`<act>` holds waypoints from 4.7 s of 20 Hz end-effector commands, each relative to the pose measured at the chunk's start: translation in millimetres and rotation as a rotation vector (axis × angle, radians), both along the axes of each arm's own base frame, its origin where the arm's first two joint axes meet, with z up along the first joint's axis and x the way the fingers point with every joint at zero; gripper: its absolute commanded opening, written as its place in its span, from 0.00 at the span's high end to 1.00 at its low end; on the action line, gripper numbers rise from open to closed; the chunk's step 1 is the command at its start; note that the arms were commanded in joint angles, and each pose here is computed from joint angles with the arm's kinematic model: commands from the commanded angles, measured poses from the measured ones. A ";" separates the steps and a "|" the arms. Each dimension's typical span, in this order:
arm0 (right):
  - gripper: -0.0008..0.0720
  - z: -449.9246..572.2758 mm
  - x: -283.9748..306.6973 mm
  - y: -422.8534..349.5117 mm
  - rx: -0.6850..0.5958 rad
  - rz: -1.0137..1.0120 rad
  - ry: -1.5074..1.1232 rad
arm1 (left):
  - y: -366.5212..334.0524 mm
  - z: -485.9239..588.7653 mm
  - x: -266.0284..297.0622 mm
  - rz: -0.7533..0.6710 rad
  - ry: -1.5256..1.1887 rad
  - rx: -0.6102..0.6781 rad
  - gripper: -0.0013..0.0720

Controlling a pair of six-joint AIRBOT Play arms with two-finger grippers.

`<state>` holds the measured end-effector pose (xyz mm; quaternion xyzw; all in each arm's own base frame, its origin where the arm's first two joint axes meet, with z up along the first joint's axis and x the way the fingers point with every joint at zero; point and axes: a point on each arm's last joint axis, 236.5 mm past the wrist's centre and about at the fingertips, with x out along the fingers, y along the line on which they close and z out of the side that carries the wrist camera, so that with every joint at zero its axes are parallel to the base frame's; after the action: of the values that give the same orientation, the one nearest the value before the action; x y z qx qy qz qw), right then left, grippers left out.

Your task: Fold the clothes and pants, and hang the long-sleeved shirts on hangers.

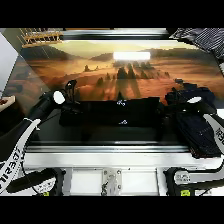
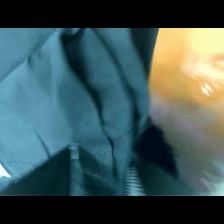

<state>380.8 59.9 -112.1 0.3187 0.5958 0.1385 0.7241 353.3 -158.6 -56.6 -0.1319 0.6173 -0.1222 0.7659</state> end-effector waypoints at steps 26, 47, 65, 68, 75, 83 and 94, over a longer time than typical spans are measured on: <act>0.98 266.6 3.2 101.6 -0.407 0.476 -0.298 | -259.0 -64.8 5.2 -0.365 0.123 -0.147 0.98; 0.95 176.8 -19.6 385.6 -0.110 0.699 -0.497 | 128.2 184.8 133.6 0.221 -0.280 -0.036 0.98; 0.14 49.0 -39.9 113.0 -0.325 0.367 -0.055 | 111.2 65.9 17.2 0.219 -0.080 -0.018 0.98; 0.14 23.6 -45.1 110.7 -0.144 0.236 0.002 | 89.5 54.6 11.6 0.173 -0.075 -0.022 0.98; 0.15 10.2 -14.4 189.9 0.141 0.107 -0.067 | 65.2 56.1 9.0 0.109 -0.086 -0.024 0.98; 0.98 22.3 12.7 237.2 0.175 0.131 -0.194 | 65.2 56.6 10.1 0.125 -0.085 -0.029 0.98; 0.98 241.2 44.6 -171.0 -0.474 -0.415 -0.383 | 66.1 57.8 14.8 0.133 -0.105 -0.029 0.98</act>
<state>456.7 6.7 74.2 0.2405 0.4360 0.0442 0.8661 365.5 -92.6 0.1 -0.1761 0.5693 -0.0879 0.7982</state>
